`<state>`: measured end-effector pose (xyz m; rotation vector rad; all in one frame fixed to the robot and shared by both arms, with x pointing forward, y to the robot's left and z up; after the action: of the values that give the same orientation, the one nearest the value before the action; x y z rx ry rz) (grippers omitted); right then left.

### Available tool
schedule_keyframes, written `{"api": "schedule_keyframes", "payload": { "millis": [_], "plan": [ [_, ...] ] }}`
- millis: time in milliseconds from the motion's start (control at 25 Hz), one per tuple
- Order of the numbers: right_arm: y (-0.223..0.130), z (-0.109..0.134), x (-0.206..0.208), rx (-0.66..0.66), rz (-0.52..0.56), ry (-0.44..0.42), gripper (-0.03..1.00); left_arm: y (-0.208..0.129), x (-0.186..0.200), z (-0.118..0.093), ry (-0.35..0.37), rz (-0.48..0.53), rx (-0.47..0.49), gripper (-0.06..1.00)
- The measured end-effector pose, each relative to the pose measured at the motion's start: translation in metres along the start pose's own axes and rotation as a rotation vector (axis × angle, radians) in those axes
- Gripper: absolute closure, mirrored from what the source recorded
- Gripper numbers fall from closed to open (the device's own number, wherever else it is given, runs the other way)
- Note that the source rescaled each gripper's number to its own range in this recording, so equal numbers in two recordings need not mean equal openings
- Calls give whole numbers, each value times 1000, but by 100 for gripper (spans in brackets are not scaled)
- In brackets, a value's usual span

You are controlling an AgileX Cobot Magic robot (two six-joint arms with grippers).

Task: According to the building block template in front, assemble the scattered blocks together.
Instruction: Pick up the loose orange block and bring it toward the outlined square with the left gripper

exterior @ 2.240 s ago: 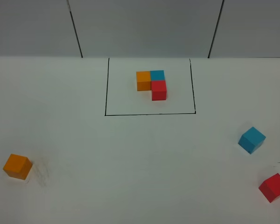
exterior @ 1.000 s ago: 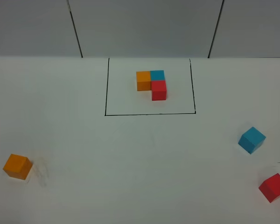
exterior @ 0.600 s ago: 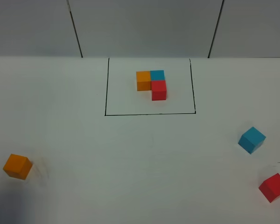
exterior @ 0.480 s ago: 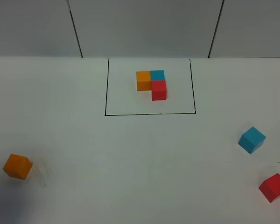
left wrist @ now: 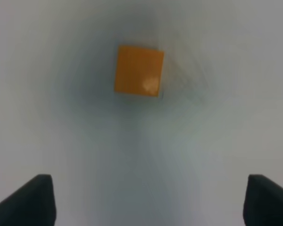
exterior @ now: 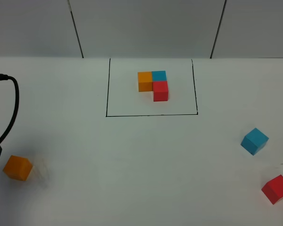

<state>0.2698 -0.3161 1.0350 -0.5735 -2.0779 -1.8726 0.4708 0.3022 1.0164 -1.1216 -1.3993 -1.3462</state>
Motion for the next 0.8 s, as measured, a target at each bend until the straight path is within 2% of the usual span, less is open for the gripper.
{"api": "schedule_keyframes", "payload": {
  "millis": [160, 360, 800],
  "plan": [
    [0, 0, 0, 0, 0, 0, 97, 9, -12, 2, 12, -5, -12, 22],
    [0, 0, 0, 0, 0, 0, 97, 15, -31, 4, 20, 51, 3, 23],
    [0, 0, 0, 0, 0, 0, 97, 28, -69, 6, 18, 107, 21, 26]
  ]
}}
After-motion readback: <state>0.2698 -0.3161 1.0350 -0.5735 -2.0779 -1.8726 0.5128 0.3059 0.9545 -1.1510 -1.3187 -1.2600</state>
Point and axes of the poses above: a point on each arm's last joint axis where the gripper is mounted, x pointing back along that axis away from the gripper, z along the wrist's bending axis when the last joint is at zero, y = z × x, the point moved 4 cm from there along -x, pointing out along that axis toward the gripper, and after that the axes turned 6 degrees about x, right-handed, at the moved point
